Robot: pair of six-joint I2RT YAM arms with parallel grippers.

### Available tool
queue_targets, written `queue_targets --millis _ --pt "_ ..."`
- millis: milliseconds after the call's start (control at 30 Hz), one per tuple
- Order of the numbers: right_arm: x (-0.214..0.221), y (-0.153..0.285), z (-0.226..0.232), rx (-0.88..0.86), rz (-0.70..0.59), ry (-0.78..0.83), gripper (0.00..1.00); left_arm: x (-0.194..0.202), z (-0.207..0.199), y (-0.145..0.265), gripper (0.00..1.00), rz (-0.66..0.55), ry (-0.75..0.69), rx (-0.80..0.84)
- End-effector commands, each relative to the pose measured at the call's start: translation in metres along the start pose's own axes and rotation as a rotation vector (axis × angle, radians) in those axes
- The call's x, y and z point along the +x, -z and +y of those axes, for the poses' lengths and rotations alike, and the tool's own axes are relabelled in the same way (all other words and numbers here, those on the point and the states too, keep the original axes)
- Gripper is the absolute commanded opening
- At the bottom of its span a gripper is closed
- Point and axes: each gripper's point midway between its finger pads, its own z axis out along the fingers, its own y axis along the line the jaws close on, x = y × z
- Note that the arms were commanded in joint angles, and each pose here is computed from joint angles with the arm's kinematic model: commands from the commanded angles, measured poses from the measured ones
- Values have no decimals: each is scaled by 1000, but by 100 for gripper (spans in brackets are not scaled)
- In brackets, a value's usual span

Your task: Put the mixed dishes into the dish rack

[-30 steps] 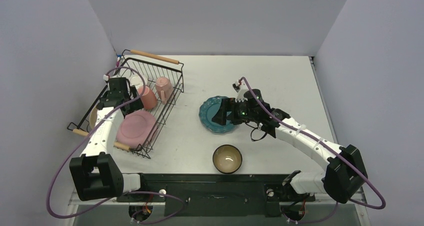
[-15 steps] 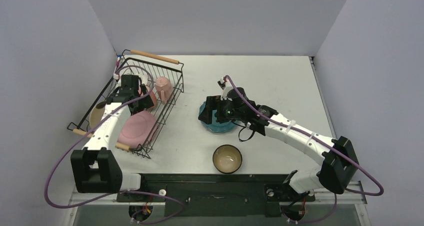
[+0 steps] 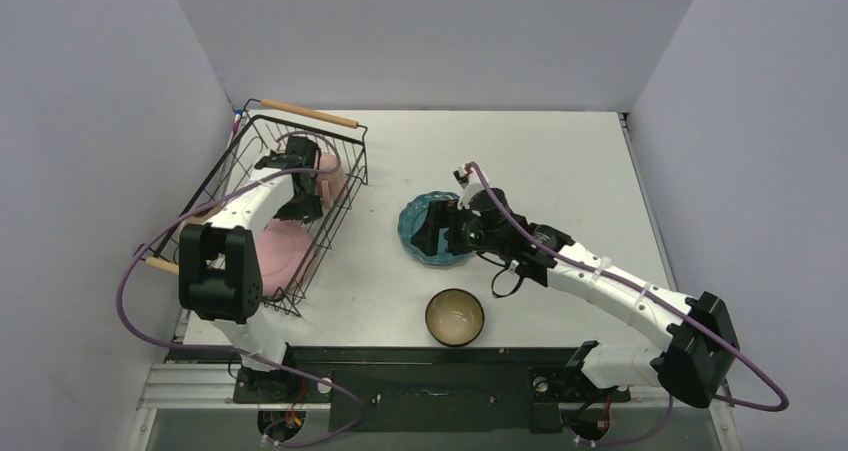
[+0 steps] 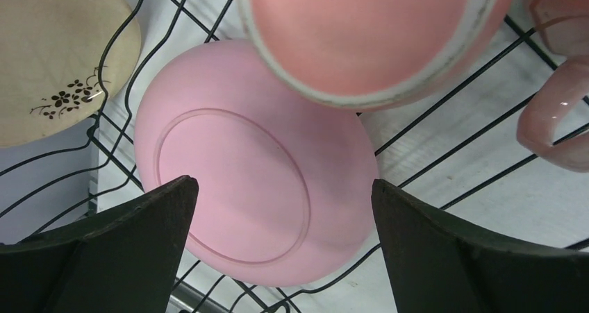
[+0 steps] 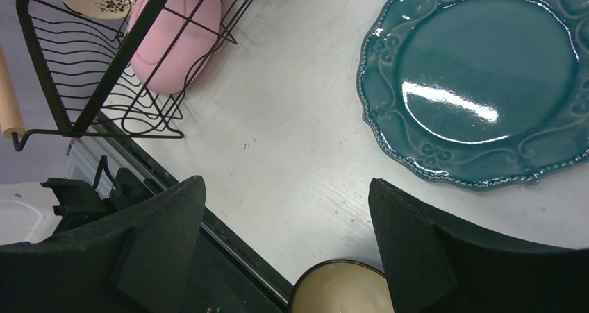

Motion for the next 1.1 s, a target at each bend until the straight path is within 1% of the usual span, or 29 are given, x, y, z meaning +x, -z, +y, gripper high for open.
queue_targets --millis 0,100,300,333,467,767,1067 --pt "-17 13 -2 -8 -84 -14 82 -7 5 2 95 -2 -95 -118" --pt "-17 16 -10 -6 -86 -26 82 -5 4 -3 96 16 -112 -158" --pt "-18 21 -25 -2 -98 -53 82 -3 -11 -8 98 23 -146 -169" --pt "-19 22 -28 -1 -103 -59 82 -1 -13 -11 97 32 -156 -172" --pt "-19 24 -32 1 -108 -68 82 -1 -13 -16 97 41 -174 -202" --pt "-17 22 -35 -8 -107 -84 82 3 -3 -24 96 53 -242 -330" --pt "-15 21 -36 -10 -104 -97 82 12 -7 -25 97 51 -219 -280"
